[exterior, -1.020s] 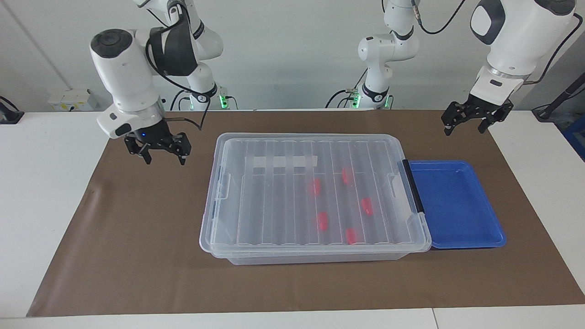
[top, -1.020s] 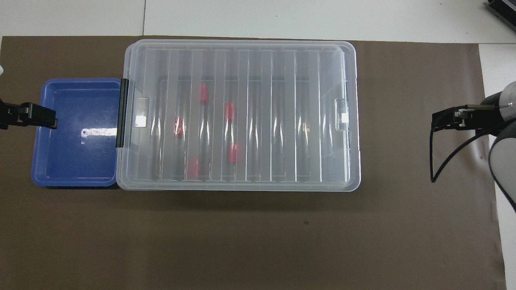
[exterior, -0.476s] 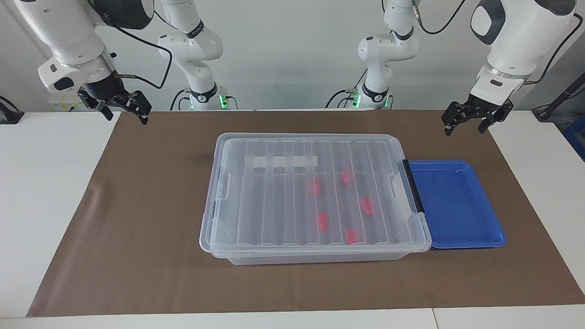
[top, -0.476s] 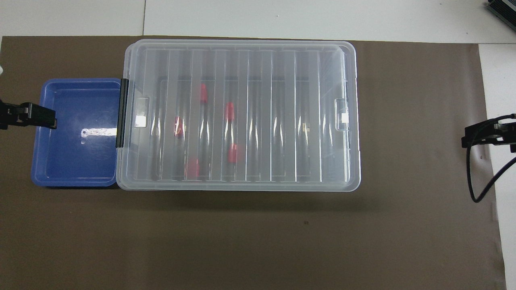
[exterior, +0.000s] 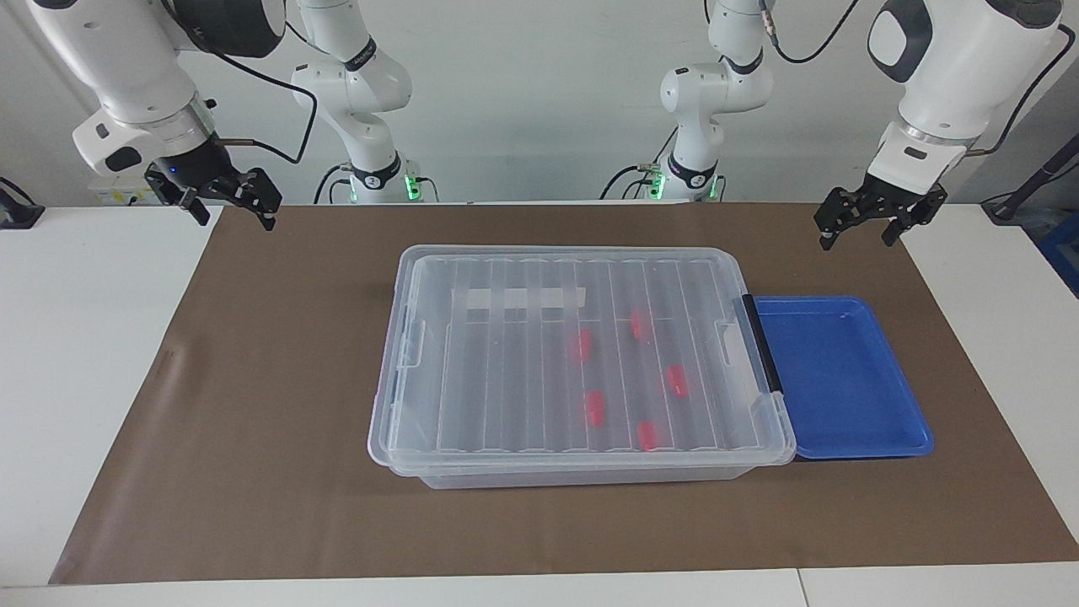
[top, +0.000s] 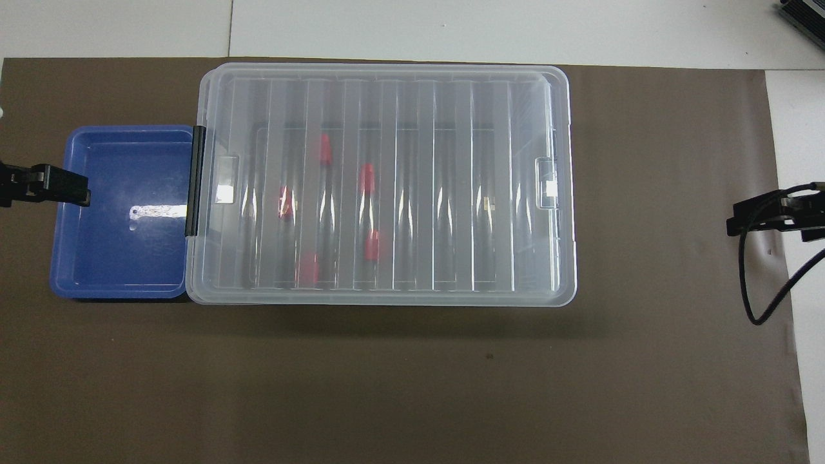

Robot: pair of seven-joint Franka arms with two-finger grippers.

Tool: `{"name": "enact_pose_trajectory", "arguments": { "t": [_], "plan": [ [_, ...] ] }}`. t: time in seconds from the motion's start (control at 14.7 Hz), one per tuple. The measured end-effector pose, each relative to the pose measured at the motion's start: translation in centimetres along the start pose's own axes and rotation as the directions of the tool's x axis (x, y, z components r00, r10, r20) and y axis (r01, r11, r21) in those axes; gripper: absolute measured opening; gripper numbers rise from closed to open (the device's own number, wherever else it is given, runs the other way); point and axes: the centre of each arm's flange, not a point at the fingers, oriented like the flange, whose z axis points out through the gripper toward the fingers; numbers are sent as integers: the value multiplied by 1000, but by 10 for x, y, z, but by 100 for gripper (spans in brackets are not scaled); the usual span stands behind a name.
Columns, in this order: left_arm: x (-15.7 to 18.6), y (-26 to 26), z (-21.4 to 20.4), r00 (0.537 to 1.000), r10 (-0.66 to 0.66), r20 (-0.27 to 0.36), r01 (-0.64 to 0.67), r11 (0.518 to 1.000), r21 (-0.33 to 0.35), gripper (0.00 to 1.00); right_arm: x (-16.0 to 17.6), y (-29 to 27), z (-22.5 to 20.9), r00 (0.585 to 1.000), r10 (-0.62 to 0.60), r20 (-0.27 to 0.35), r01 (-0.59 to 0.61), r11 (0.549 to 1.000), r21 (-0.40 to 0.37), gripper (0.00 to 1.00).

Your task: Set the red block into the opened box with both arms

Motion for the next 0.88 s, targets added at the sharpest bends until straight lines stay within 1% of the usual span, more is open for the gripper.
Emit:
{"name": "enact_pose_trajectory", "arguments": {
  "t": [0.27,0.88],
  "plan": [
    [-1,3,-1,1000,-2,-2,2,1000,-31,100,0,1,0,1000,11,0,-11,1000,2,100],
    [0,3,-1,1000,-3,-3,3,999,-35,100,1,-3,-1,1000,2,-14,-2,1000,-13,100]
  ]
}}
